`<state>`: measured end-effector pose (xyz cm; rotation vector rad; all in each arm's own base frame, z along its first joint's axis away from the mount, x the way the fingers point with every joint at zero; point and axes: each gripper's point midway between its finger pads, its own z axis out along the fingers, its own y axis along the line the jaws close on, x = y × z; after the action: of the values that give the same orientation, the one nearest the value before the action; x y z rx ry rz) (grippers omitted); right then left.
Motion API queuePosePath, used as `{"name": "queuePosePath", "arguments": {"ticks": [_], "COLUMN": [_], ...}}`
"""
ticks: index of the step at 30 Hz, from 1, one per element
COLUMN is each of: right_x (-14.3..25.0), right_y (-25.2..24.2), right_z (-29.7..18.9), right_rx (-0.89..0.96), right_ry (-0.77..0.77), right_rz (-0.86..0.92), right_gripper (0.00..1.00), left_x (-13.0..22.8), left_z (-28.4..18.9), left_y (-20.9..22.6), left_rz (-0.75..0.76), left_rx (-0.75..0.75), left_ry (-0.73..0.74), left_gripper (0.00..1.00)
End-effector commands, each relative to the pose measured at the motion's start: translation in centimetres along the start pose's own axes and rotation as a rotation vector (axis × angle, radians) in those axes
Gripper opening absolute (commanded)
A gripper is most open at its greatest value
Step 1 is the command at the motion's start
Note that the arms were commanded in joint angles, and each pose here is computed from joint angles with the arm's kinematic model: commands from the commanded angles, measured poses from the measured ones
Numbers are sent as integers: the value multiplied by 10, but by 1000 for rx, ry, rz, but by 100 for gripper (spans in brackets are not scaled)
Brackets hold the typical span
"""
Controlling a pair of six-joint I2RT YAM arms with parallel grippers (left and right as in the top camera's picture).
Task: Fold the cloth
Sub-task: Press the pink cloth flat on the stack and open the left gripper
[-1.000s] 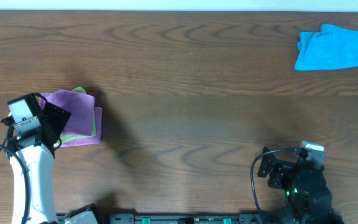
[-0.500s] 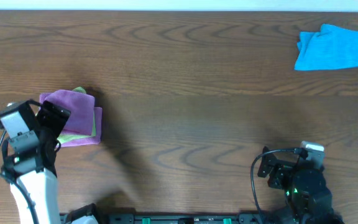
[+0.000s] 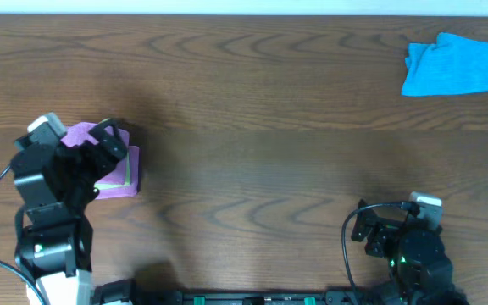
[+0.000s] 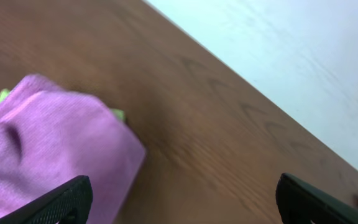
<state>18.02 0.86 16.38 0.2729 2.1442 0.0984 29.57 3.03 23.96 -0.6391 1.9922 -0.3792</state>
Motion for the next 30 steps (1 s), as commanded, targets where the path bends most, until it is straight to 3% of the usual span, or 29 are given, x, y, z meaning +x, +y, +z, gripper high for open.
{"name": "queuePosePath", "arguments": {"ticks": [1, 7, 18, 30], "right_x": [-2, -2, -2, -2], "right_y": [-4, -4, -4, -4], "right_z": [-1, -1, -1, -1], "right_rx": [20, 20, 20, 20], "right_ry": [-12, -12, -12, -12], "right_rz": [23, 23, 23, 23], "right_gripper": [99, 99, 99, 99], "left_x": [-11, -19, -16, 22], "left_z": [-13, -31, -30, -41], "left_y": [-17, -19, -18, -2], "left_rz": [110, 192, 331, 449], "left_rx": [0, -82, -97, -29], "left_ry": [-79, -183, -166, -178], "left_gripper": [95, 95, 95, 95]}}
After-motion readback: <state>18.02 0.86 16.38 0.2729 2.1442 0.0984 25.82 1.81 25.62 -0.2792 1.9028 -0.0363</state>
